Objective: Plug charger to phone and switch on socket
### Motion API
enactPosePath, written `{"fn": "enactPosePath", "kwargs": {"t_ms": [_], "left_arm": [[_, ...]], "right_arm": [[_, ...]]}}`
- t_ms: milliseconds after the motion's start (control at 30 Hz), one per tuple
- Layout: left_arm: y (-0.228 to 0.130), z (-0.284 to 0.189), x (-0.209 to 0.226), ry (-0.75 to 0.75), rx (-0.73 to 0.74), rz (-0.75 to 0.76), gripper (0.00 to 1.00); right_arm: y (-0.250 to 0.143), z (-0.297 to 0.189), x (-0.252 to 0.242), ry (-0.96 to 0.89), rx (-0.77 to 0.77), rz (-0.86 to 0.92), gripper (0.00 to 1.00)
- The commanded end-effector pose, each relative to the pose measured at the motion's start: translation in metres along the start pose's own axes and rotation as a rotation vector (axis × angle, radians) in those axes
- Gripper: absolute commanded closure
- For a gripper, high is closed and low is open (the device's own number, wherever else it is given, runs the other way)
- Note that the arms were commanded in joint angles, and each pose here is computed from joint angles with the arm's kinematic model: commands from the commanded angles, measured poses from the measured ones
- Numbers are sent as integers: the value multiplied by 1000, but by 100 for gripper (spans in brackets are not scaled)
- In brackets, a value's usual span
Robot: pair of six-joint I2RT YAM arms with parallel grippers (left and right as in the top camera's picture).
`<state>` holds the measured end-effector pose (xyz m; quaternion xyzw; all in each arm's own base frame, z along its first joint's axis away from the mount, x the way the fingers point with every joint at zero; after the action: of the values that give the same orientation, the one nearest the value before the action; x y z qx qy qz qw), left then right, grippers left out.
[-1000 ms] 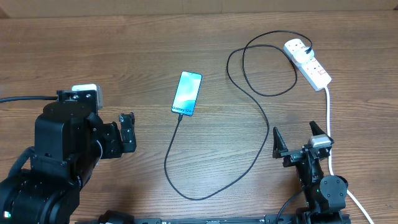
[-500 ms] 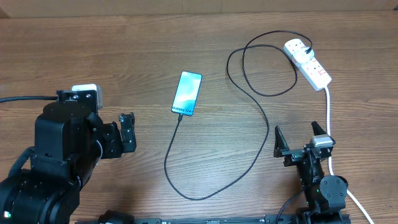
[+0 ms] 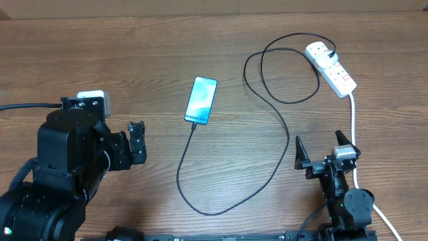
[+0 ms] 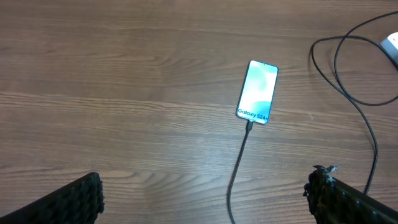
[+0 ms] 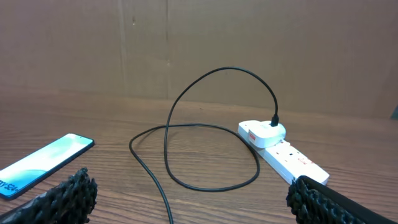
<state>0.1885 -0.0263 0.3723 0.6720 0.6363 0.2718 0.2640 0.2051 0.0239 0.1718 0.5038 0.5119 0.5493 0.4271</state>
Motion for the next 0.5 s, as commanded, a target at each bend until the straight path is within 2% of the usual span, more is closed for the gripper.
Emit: {"fn": "enactPosePath", "kwargs": {"t_ms": [0, 467], "left_arm": [[1, -2, 1, 8, -11, -14, 1], [1, -2, 1, 8, -11, -14, 0]], "right_arm": [[-2, 0, 0, -3, -5, -16, 0], [-2, 0, -1, -3, -5, 36, 0]]}}
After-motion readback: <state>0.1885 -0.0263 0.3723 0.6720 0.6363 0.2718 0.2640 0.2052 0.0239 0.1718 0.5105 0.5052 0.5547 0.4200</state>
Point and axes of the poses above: each gripper's point midway between its finger pads, its own z axis out along the fingers, its own x axis along the line the jaws close on, y = z × x, the point moved 4 cm from there along -z, back along the fingers, and after that the axes turned 9 degrees about z, right-handed, at the moved point
